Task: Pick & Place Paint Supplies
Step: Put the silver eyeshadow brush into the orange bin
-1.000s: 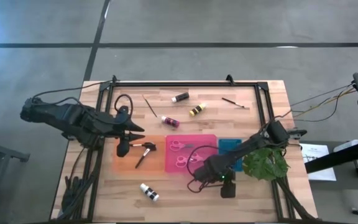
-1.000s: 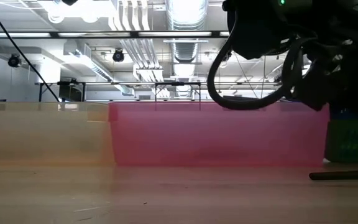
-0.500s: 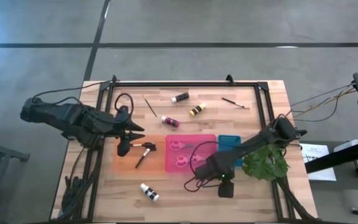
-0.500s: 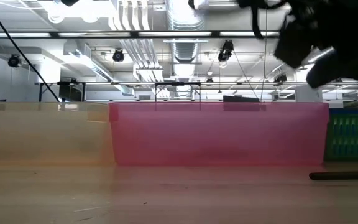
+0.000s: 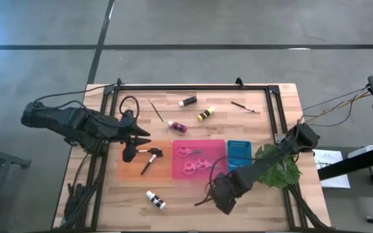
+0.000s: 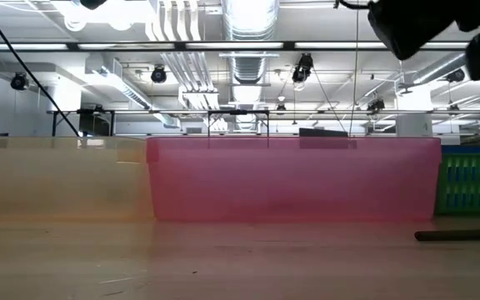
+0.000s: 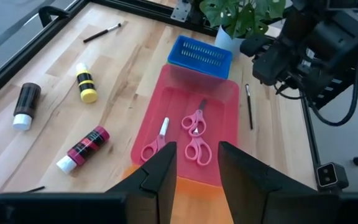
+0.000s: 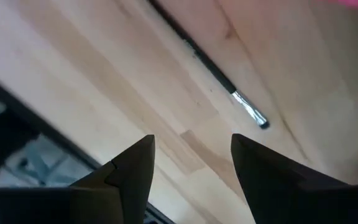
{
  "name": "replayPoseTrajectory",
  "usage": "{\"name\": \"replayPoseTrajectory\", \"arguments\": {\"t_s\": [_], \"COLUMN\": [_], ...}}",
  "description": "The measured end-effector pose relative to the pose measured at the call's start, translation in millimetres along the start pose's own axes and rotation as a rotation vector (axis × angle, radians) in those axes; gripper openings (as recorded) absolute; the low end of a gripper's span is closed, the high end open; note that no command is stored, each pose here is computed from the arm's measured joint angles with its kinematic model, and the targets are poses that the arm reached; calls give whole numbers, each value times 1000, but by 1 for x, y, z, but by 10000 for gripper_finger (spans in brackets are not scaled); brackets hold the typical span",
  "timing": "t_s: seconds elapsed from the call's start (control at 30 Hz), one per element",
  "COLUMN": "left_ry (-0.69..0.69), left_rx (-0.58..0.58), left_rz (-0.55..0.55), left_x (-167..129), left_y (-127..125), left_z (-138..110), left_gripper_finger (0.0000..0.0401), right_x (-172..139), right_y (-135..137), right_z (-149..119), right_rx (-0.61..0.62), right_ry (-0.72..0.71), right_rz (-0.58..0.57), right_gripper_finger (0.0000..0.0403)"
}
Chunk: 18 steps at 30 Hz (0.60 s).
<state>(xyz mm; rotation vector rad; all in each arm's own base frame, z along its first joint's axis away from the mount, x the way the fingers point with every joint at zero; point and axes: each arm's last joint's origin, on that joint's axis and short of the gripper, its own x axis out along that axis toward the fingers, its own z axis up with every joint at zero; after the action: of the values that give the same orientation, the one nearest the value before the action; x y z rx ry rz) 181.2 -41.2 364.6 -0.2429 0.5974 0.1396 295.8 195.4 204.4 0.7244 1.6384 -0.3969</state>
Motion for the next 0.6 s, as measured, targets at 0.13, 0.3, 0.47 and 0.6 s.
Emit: {"name": "replayPoseTrajectory", "arguments": {"t_s": [0.13,0.3,0.47,0.6], "left_ry": [-4,-14,-60,-88], "left_rx": [-5,-32,-50,-84], "left_rz": [5,1,-19,-12], "left_x": [0,0,0,0], "left_y": [1,1,-1,-2], "left_z": [1,2,6,9], "left_gripper_finger": [125,125,125,125], "right_x": [6,11,16,25], "right_y": [4,7,6,0], "right_z": [-13,-30,-46,-61], "right_rx": [174,389,455,478], "right_ry": [-80,-170,-232,-268], "right_rz": [-26,-27,-50,-93], "right_gripper_finger": [207,207,207,207]}}
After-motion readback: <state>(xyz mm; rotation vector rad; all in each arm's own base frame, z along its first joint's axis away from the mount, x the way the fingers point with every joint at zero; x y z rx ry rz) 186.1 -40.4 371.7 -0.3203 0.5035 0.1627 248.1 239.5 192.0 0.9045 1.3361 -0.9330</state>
